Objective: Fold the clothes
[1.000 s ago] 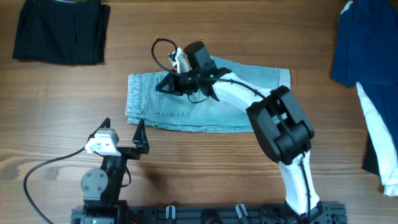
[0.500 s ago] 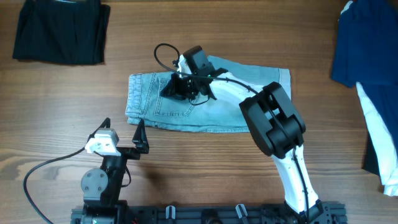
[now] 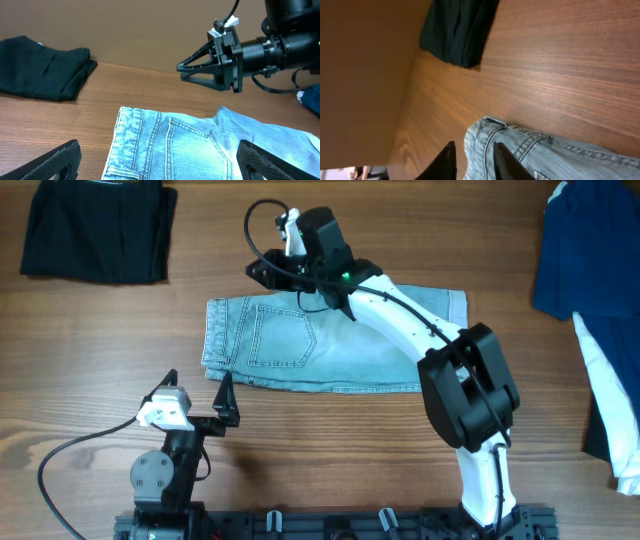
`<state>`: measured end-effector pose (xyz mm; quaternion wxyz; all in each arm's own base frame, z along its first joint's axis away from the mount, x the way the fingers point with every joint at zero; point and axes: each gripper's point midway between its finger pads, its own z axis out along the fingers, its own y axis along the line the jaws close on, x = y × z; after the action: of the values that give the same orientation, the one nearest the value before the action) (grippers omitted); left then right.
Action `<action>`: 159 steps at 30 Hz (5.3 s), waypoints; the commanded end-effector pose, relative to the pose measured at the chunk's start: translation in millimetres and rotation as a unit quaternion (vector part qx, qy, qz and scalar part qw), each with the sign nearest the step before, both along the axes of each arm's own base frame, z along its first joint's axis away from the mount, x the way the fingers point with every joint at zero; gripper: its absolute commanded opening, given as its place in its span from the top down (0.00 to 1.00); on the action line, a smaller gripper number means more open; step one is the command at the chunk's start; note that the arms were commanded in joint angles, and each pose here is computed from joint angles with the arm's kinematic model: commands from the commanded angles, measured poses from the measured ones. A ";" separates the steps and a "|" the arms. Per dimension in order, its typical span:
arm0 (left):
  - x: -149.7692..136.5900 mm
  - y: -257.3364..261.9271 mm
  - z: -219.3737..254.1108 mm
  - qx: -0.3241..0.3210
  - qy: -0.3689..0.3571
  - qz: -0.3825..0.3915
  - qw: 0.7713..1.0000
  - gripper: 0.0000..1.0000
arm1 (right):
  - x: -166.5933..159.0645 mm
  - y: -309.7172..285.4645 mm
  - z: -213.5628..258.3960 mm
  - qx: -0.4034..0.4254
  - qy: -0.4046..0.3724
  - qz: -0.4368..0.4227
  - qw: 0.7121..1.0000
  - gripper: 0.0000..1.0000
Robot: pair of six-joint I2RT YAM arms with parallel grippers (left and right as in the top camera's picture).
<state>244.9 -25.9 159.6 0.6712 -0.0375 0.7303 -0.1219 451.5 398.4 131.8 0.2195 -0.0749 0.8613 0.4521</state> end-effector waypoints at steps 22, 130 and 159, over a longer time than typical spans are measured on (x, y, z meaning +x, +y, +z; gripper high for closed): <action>0.1 2.3 -2.5 0.010 0.000 0.005 1.000 0.00 | -4.6 1.6 -75.1 -0.049 0.046 0.021 0.998 0.96; 125.3 0.4 -155.5 -0.098 0.572 -0.215 0.786 0.00 | -27.5 -425.1 77.5 -0.283 0.111 -0.341 0.889 0.00; 106.0 -62.7 -168.8 -0.073 0.600 -0.284 0.744 0.96 | -27.9 -425.0 77.5 -0.283 0.112 -0.341 0.890 0.01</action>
<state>358.3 -89.8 0.7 0.0392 0.0564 0.9442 -0.3222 426.2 -30.7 210.7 0.2354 0.2279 0.9407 0.0883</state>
